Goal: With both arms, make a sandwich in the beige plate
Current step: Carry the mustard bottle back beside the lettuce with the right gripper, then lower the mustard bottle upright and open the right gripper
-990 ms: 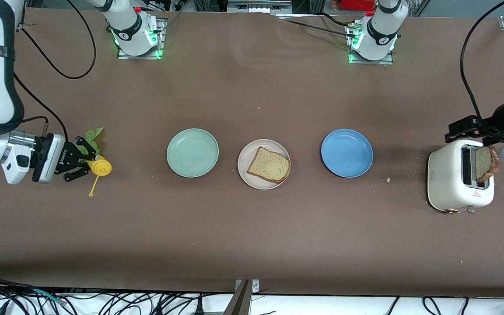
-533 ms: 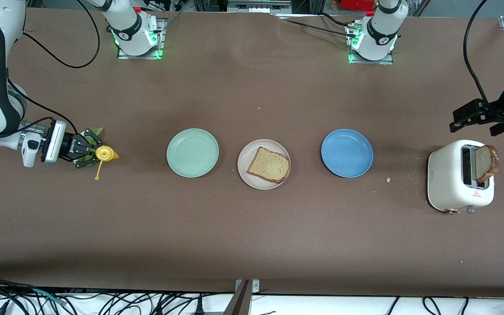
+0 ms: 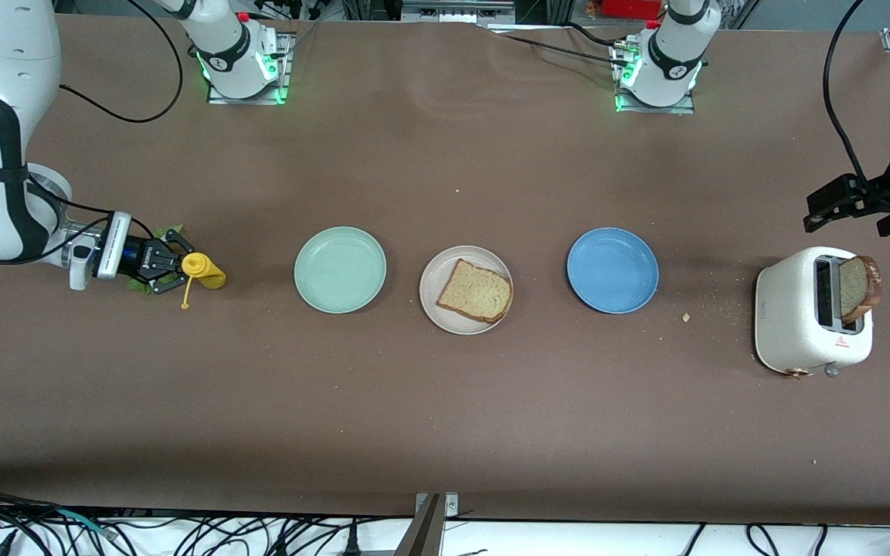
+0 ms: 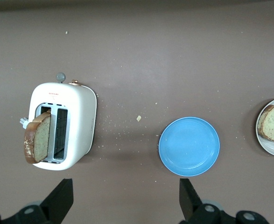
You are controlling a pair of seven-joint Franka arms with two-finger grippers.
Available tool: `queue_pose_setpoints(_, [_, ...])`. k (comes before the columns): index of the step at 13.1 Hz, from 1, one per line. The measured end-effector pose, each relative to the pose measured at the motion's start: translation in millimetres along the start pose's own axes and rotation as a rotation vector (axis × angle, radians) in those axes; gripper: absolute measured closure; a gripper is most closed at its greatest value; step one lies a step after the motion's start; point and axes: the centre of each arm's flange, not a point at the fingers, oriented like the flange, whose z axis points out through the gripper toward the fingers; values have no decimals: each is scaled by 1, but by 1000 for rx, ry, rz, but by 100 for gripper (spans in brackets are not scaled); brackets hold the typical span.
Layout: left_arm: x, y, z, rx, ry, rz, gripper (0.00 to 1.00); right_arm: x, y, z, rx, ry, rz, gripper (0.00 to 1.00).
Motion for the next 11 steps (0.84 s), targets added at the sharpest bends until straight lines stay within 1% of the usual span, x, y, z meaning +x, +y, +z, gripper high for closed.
queue_pose_setpoints(2, [-1,-9,1,0,-4,-13,0,-5,-3,-2,7,24,-25,93])
queue_pose_setpoints(5, [-2,-17,3,-1,-16,-27,0,-21,-12,-4,17,100,-43,93])
queue_pose_setpoints(8, [-4,-15,10,-3,-39,-24,0,-44,-20,-2,4,175,-36,93])
queue_pose_setpoints(9, [-4,-14,12,-3,-43,-22,0,-52,-23,1,2,186,-25,93])
queue_pose_setpoints(11, [-3,-12,13,-4,-46,-19,0,-62,-25,4,-3,194,-10,93])
